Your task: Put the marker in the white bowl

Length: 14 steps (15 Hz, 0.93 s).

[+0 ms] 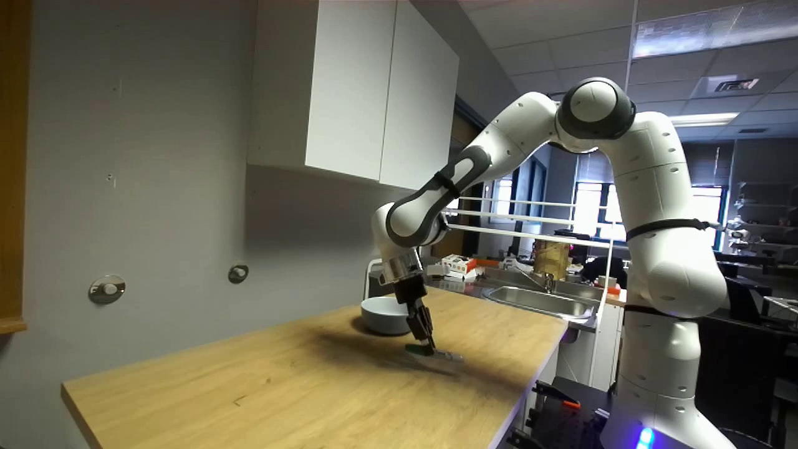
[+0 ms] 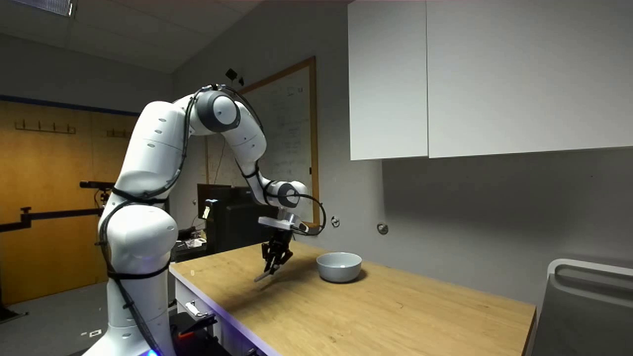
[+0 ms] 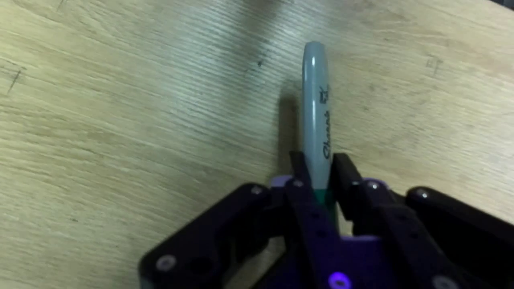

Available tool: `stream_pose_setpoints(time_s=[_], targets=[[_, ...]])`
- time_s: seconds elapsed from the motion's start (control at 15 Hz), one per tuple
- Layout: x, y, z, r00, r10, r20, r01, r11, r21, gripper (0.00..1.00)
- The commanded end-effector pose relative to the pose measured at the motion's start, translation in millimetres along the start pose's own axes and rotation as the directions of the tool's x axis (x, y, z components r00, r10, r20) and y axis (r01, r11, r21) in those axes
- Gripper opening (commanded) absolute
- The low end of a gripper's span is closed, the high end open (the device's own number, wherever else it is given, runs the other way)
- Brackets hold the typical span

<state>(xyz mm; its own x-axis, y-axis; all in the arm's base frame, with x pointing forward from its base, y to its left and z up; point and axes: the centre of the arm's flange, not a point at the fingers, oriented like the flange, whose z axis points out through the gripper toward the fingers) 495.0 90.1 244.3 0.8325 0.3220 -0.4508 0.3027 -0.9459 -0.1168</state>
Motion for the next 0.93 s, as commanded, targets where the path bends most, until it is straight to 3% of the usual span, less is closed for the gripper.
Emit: stream_pose_setpoints(time_s=[0.0, 0.2, 0.4, 0.67, 0.87], targets=[[-5, -32, -45, 0.993, -0.119, 0.007, 0.119, 0.99, -0.076, 0.07], [-12, -50, -86, 0.979, -0.204, -0.002, 0.2, 0.962, -0.185, 0.07], [-23, -47, -134, 0.958, -0.287, 0.007, 0.273, 0.903, -0.332, 0.06], [-35, -6, -198, 0.923, -0.385, -0.021, 0.329, 0.815, -0.477, 0.06], [-31, 35, -237, 0.896, -0.433, -0.1, 0.334, 0.804, -0.493, 0.06]])
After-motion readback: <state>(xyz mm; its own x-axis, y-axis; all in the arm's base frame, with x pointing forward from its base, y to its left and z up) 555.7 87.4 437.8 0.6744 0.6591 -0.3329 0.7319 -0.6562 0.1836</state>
